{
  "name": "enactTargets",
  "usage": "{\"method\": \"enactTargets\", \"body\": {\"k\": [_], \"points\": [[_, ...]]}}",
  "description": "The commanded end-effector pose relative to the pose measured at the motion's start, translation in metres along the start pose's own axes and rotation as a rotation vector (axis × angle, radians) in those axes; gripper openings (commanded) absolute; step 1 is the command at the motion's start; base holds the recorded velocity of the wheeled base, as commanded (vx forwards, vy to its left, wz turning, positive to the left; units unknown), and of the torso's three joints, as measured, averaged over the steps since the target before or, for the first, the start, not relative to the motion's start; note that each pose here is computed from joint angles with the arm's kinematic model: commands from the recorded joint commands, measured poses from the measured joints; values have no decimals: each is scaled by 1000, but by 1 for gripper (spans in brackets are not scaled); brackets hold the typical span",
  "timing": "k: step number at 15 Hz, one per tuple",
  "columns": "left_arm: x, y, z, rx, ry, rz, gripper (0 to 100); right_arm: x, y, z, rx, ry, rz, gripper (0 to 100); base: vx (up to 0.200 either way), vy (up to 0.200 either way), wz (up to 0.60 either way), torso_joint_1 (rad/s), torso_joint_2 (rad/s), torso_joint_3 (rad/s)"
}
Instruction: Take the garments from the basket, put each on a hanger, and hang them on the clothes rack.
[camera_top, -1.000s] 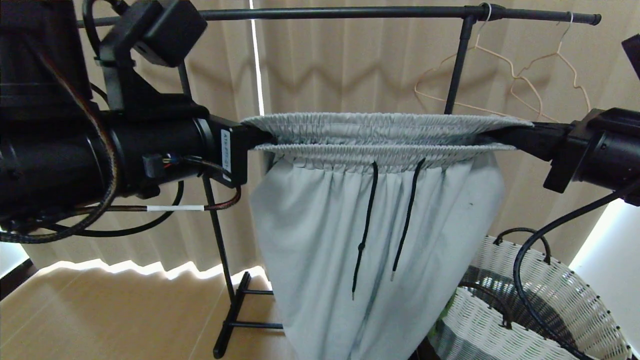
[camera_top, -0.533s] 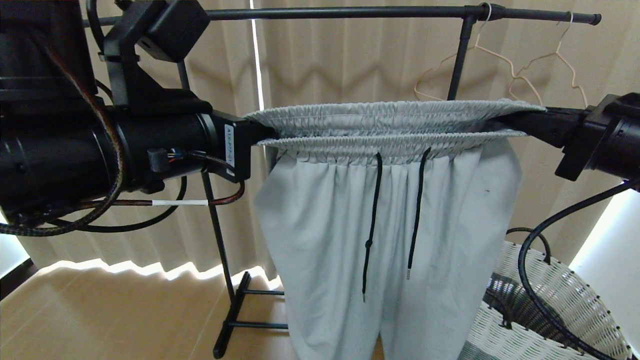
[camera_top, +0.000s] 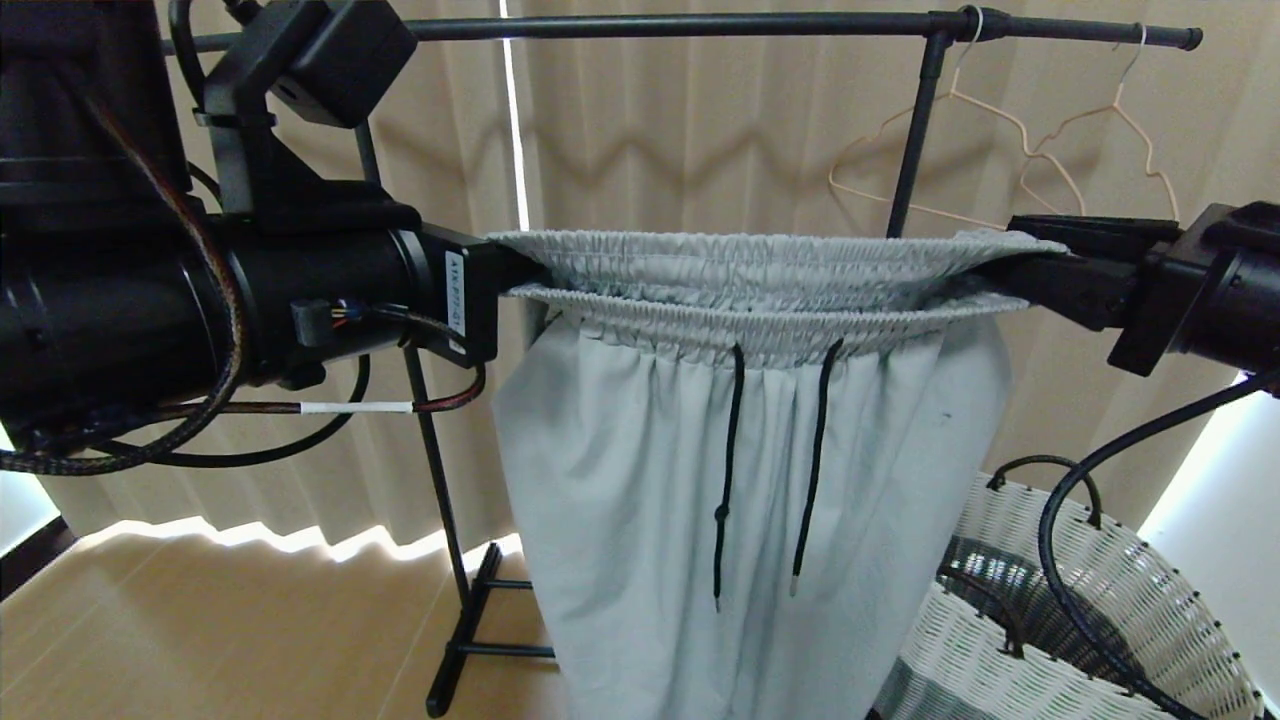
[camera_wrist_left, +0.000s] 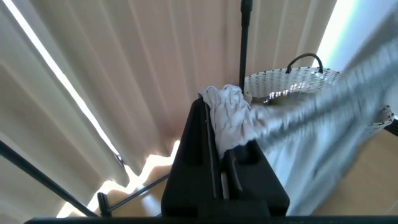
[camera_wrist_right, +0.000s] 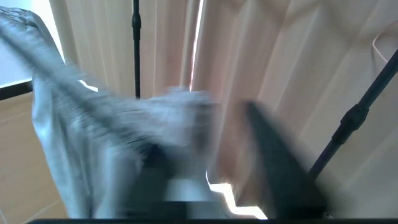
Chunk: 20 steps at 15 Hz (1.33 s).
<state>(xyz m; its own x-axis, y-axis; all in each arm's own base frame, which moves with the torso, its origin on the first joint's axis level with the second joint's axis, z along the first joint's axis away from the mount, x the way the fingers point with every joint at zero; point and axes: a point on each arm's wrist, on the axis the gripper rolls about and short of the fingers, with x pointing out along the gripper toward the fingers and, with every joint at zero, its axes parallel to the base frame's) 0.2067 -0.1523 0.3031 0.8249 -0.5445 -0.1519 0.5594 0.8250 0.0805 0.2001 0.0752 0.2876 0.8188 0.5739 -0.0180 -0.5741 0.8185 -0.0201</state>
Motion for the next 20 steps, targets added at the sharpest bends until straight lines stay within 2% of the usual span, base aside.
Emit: {"method": "enactTargets", "body": {"k": [1,3,5,8,10,13,16,19,20], "points": [[1,1,-1,-1,4,7,0,-2,3,-8,8,21,17,100,0,0,0,0,0,0],[2,3,-1,0,10,39,0,-7,11,-15,16,40,51,100,0,0,0,0,0,0],[8,12,-5,0,34,146,0,-13,19,-19,17,43,88,100,0,0,0,0,0,0],[10,25,-7,7,45,201,0,-17,22,-15,5,-3,137,100,0,0,0,0,0,0],[10,37,-10,14,56,244,0,-22,24,-18,0,-21,160,100,0,0,0,0,0,0],[9,41,-13,11,65,261,0,-27,25,-22,-2,-18,161,100,0,0,0,0,0,0],[-16,48,-24,26,91,299,0,-39,17,-38,-4,26,84,100,0,0,0,0,0,0],[-60,59,-39,52,98,385,0,-57,7,-57,-74,68,-12,100,0,0,0,0,0,0],[-81,61,-52,42,105,430,0,-67,0,-65,-100,90,-108,100,0,0,0,0,0,0]]}}
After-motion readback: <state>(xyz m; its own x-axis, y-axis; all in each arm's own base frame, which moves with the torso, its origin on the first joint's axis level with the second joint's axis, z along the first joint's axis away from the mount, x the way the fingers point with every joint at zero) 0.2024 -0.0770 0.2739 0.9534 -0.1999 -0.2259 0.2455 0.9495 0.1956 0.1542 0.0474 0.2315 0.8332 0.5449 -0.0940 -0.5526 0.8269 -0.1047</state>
